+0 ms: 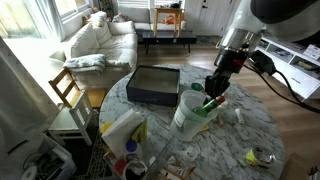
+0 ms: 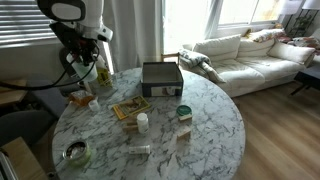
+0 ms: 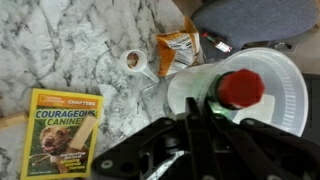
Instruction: Pour the contents of the plastic cup onto the table, put the green bottle in the plastic cup and then put the plastic cup in the clear case
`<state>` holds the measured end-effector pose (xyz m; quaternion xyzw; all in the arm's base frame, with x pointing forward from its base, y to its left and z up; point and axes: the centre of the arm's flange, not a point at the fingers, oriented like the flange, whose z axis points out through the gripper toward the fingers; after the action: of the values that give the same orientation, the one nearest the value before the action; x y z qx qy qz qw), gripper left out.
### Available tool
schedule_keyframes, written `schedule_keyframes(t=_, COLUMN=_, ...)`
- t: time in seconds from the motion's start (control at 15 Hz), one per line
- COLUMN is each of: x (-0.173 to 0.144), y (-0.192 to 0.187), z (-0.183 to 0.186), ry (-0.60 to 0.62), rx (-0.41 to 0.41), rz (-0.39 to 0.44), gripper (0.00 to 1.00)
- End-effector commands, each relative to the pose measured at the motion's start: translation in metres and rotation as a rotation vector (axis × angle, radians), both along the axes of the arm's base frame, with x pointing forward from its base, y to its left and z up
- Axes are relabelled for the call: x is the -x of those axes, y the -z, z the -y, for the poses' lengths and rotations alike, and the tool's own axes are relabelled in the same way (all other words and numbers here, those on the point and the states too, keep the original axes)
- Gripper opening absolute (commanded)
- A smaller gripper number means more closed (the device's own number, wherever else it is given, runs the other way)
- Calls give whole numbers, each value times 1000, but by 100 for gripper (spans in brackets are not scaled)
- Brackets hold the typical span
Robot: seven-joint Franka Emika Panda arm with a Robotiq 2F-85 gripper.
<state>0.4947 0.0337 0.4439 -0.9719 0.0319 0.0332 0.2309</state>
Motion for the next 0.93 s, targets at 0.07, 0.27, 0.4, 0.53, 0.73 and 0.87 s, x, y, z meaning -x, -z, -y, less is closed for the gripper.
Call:
schedule_keyframes(t=0.07, x=-39, y=17, z=-31, ry=-51, rx=-38, rz=-46, gripper=1)
schedule_keyframes(t=0.27, x=-58, y=24, z=-48, ry=-72, rx=-22, rz=-51, gripper=1)
schedule_keyframes(t=0.4, x=-70, y=31, z=-57, ry=-78, rx=-5, rz=-49, gripper=1)
schedule_keyframes(t=0.53, x=-78, y=38, z=-65, ry=-85, rx=13, rz=-58, gripper=1)
schedule_keyframes(t=0.73, x=-84, y=57, z=-73, ry=-93, rx=55, rz=-65, gripper=1)
schedule_keyframes(t=0.87, x=-89, y=70, z=-76, ry=-79, rx=80, rz=-65, gripper=1)
